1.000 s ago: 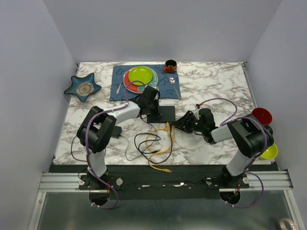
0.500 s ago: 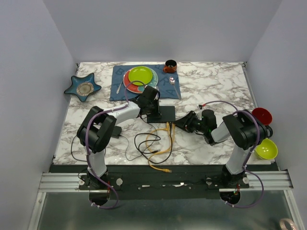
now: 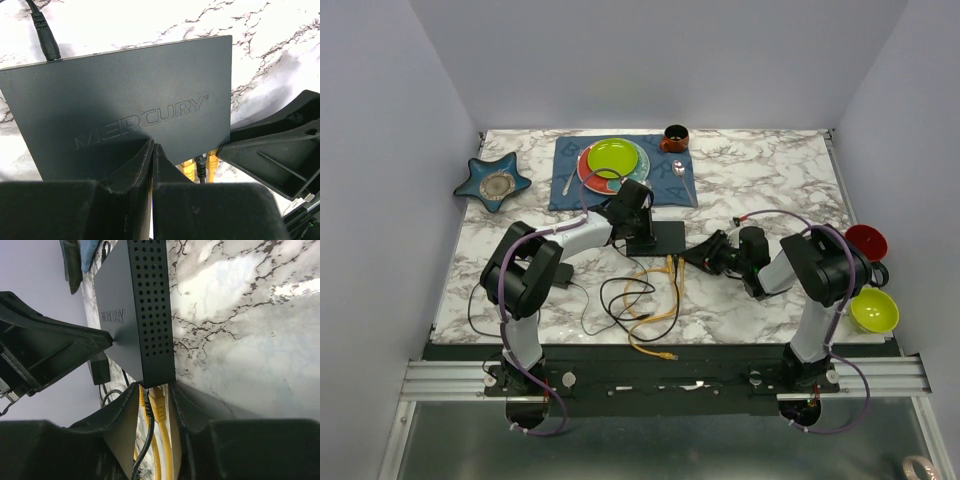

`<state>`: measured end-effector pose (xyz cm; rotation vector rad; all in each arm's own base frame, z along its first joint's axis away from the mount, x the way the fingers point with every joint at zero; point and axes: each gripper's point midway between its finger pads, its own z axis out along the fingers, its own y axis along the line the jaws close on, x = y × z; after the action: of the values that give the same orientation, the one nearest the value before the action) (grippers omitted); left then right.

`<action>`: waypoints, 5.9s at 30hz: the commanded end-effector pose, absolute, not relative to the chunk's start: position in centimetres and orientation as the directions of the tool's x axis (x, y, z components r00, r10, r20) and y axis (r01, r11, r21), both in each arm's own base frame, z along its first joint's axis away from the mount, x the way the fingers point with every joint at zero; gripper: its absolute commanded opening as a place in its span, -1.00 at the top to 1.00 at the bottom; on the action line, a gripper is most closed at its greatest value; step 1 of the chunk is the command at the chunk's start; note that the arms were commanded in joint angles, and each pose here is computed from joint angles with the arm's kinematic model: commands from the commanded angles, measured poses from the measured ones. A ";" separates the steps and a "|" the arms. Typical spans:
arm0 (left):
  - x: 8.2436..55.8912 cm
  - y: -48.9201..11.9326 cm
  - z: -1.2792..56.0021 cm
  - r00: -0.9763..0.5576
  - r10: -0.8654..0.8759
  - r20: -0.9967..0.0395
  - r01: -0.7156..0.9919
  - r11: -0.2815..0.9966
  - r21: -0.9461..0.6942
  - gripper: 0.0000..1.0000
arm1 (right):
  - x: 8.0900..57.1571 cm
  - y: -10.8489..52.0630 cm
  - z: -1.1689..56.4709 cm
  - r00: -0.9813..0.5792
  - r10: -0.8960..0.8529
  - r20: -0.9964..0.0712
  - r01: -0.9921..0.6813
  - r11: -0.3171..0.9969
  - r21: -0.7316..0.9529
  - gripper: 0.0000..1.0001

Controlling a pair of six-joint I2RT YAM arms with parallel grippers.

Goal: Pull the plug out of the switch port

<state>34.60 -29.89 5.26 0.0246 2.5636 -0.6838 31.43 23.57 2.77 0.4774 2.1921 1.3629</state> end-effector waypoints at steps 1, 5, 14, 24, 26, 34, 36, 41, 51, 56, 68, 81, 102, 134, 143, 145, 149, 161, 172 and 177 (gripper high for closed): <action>33.5 -28.8 3.1 -0.909 -0.082 -0.408 0.114 0.894 -0.433 0.78 | 32.2 23.7 2.9 -0.802 0.547 -0.240 0.014 0.419 0.908 0.30; 33.5 -28.9 3.1 -0.910 -0.082 -0.407 0.114 0.894 -0.434 0.78 | 31.9 23.6 2.6 -0.805 0.543 -0.240 0.018 0.426 0.905 0.35; 33.5 -28.8 2.9 -0.911 -0.085 -0.404 0.110 0.893 -0.436 0.78 | 31.4 23.6 1.9 -0.821 0.513 -0.249 0.008 0.447 0.894 0.35; 33.4 -29.1 2.9 -0.913 -0.091 -0.398 0.107 0.887 -0.448 0.78 | 30.4 23.4 1.4 -0.834 0.496 -0.241 0.023 0.468 0.883 0.13; 33.5 -29.2 2.9 -0.912 -0.093 -0.398 0.107 0.886 -0.451 0.78 | 30.5 23.5 1.3 -0.838 0.492 -0.235 0.028 0.469 0.883 0.18; 33.3 -29.1 2.7 -0.914 -0.091 -0.395 0.107 0.886 -0.452 0.78 | 30.4 23.4 0.7 -0.849 0.480 -0.222 0.048 0.487 0.872 0.26; 33.3 -29.2 2.7 -0.915 -0.094 -0.393 0.104 0.885 -0.454 0.78 | 30.4 23.4 0.8 -0.849 0.481 -0.220 0.049 0.486 0.873 0.28; 33.3 -29.3 2.8 -0.914 -0.097 -0.393 0.104 0.882 -0.459 0.78 | 30.6 23.5 0.9 -0.849 0.482 -0.218 0.053 0.487 0.872 0.41; 33.1 -29.3 2.9 -0.916 -0.104 -0.388 0.099 0.878 -0.468 0.78 | 30.3 23.4 0.4 -0.853 0.476 -0.214 0.057 0.492 0.869 0.91; 32.1 -30.8 4.4 -0.914 -0.137 -0.381 0.114 0.815 -0.568 0.78 | 30.2 23.4 0.4 -0.853 0.474 -0.218 0.052 0.493 0.869 0.99; 28.7 -34.6 4.0 -0.931 -0.071 -0.357 0.180 0.762 -0.622 0.78 | 30.0 23.3 0.3 -0.863 0.449 -0.234 0.036 0.515 0.856 0.99; 30.1 -34.3 2.5 -0.933 -0.103 -0.345 0.119 0.816 -0.566 0.79 | 28.7 23.2 -0.2 -0.885 0.405 -0.232 0.020 0.529 0.848 0.99; 32.1 -33.6 4.8 -0.907 -0.160 -0.390 0.099 0.818 -0.566 0.78 | 24.4 21.3 0.5 -0.900 0.344 -0.266 -0.008 0.599 0.800 0.99; 30.6 -24.6 13.9 -0.752 -0.315 -0.578 0.057 0.843 -0.535 -0.13 | 20.5 15.3 11.3 -0.772 0.167 -0.613 -0.206 0.847 0.490 -0.27; 26.7 -25.4 12.1 -0.775 -0.303 -0.554 0.066 0.834 -0.548 -0.11 | 20.0 14.8 7.5 -0.824 0.161 -0.544 -0.077 0.919 0.387 -0.26; 26.1 -25.4 11.9 -0.776 -0.306 -0.551 0.061 0.834 -0.549 -0.11 | 20.6 14.8 7.1 -0.820 0.164 -0.549 -0.067 0.924 0.376 -0.27; 24.9 -25.1 11.5 -0.776 -0.307 -0.551 0.060 0.833 -0.549 -0.11 | 21.6 15.9 6.7 -0.828 0.143 -0.542 -0.077 0.929 0.363 -0.27; 23.1 -23.5 11.9 -0.761 -0.325 -0.562 0.059 0.828 -0.558 -0.11 | 24.9 16.4 3.9 -0.853 0.046 -0.520 -0.046 0.986 0.163 -0.26; 22.4 -23.0 12.4 -0.755 -0.342 -0.559 0.059 0.814 -0.578 -0.11 | 24.3 15.2 1.5 -0.902 -0.043 -0.429 -0.057 0.998 0.020 0.83; 21.9 -24.0 13.3 -0.766 -0.314 -0.561 0.111 0.795 -0.596 0.02 | 25.4 12.3 6.4 -0.829 -0.018 -0.558 0.023 0.998 -0.065 0.99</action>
<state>22.12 -23.39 12.15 -0.1855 2.3361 -0.7823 24.60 15.28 2.29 -0.0429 2.6662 0.0821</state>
